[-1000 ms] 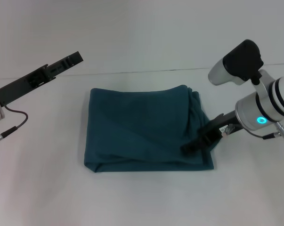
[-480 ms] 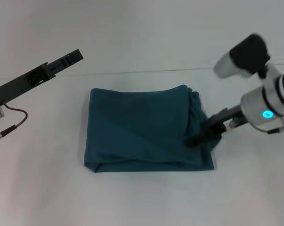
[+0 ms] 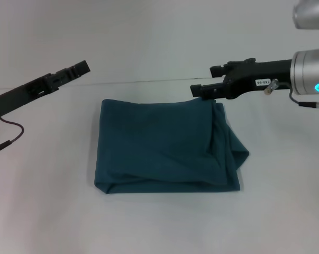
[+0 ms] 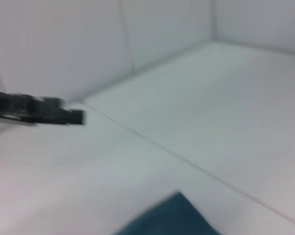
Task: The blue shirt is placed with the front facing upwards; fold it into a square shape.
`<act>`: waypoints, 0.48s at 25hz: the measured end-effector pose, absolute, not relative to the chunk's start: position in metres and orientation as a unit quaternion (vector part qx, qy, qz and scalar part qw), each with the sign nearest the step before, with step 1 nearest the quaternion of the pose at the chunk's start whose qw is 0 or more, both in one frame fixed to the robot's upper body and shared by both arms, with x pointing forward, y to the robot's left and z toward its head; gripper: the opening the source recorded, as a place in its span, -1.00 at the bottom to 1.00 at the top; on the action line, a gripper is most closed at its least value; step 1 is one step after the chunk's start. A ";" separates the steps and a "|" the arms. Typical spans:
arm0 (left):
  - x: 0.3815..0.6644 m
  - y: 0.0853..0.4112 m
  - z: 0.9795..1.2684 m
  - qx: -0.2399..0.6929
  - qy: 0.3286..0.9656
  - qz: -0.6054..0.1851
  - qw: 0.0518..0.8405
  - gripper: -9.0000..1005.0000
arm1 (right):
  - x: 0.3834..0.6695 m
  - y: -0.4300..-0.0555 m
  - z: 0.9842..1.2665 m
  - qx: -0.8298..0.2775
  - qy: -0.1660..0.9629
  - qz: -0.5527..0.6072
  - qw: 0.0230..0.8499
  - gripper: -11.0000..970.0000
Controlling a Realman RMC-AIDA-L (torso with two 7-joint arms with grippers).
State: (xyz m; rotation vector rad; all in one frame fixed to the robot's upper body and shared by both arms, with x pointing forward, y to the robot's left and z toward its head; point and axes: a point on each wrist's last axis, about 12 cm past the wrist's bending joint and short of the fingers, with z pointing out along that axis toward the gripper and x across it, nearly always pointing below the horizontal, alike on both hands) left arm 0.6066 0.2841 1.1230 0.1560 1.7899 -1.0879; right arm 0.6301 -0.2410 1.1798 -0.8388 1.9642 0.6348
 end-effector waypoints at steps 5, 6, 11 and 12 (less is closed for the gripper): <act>0.609 0.285 1.124 0.088 0.750 -0.428 0.496 0.77 | 0.620 -0.244 1.158 -0.363 0.737 0.284 0.493 0.83; 0.609 0.285 1.124 0.092 0.751 -0.425 0.496 0.77 | 0.618 -0.246 1.154 -0.362 0.730 0.289 0.503 0.83; 0.609 0.285 1.126 0.128 0.751 -0.401 0.509 0.77 | 0.609 -0.253 1.139 -0.366 0.706 0.301 0.527 0.85; 0.608 0.284 1.127 0.143 0.749 -0.395 0.513 0.77 | 0.608 -0.253 1.137 -0.368 0.705 0.303 0.526 0.85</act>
